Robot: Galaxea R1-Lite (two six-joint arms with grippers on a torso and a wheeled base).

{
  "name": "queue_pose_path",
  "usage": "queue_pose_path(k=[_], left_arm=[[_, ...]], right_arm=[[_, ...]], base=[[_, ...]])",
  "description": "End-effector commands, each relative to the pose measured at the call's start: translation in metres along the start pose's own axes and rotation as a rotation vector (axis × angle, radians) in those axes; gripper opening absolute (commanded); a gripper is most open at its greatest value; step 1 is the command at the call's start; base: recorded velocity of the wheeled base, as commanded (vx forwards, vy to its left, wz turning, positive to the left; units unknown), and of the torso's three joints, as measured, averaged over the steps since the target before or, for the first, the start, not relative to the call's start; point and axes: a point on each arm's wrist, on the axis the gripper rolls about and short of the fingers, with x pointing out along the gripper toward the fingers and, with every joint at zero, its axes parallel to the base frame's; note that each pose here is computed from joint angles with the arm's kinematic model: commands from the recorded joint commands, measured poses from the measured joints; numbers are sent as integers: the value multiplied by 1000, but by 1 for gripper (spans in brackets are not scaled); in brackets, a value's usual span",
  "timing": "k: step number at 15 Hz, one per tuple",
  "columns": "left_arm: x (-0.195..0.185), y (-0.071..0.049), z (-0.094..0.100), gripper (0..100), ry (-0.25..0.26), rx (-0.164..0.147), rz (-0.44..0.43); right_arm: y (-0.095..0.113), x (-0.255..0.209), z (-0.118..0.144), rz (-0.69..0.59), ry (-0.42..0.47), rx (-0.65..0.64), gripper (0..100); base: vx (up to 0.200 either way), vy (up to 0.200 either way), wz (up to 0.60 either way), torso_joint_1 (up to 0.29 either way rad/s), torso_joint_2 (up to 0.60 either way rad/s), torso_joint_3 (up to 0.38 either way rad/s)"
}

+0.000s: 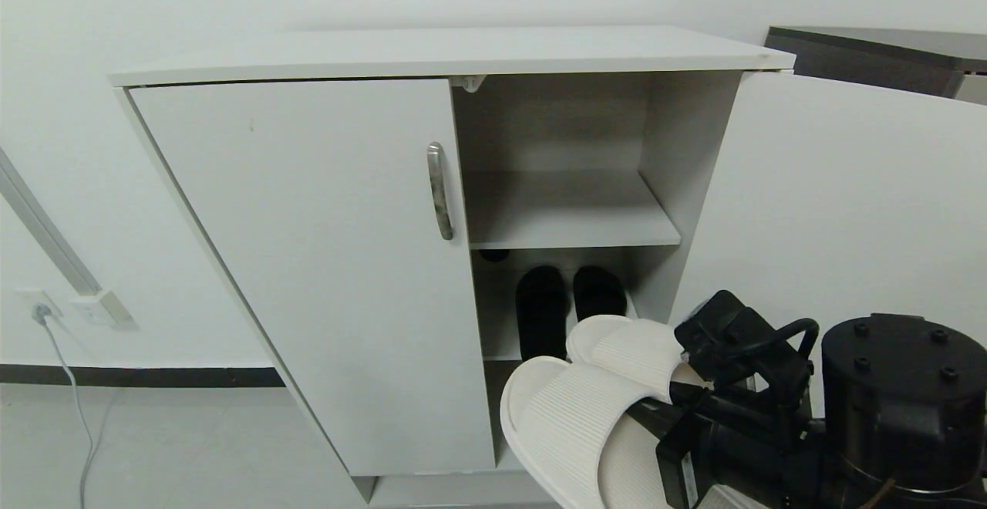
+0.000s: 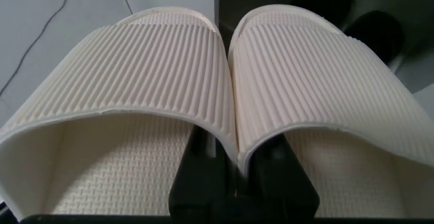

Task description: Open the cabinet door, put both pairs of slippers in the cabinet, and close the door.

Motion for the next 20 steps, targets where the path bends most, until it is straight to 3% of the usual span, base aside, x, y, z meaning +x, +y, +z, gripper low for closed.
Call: queue_pose_path(k=[1, 4, 10, 20], left_arm=[[0, 0, 0, 0, 0, 1, 1], [0, 0, 0, 0, 0, 1, -1], [0, 0, 0, 0, 0, 2, -1], [0, 0, 0, 0, 0, 1, 1]], right_arm=[[14, 6, 6, -45, -10, -1, 0], [42, 40, 27, -311, -9, 127, 0], [49, 59, 92, -542, -27, 224, 0], [37, 84, 90, -615, -8, 199, 0]], base=[[0, 0, 0, 0, 0, 0], [0, 0, 0, 0, 0, 0], [0, 0, 0, 0, 0, 0], [0, 0, 0, 0, 0, 0]])
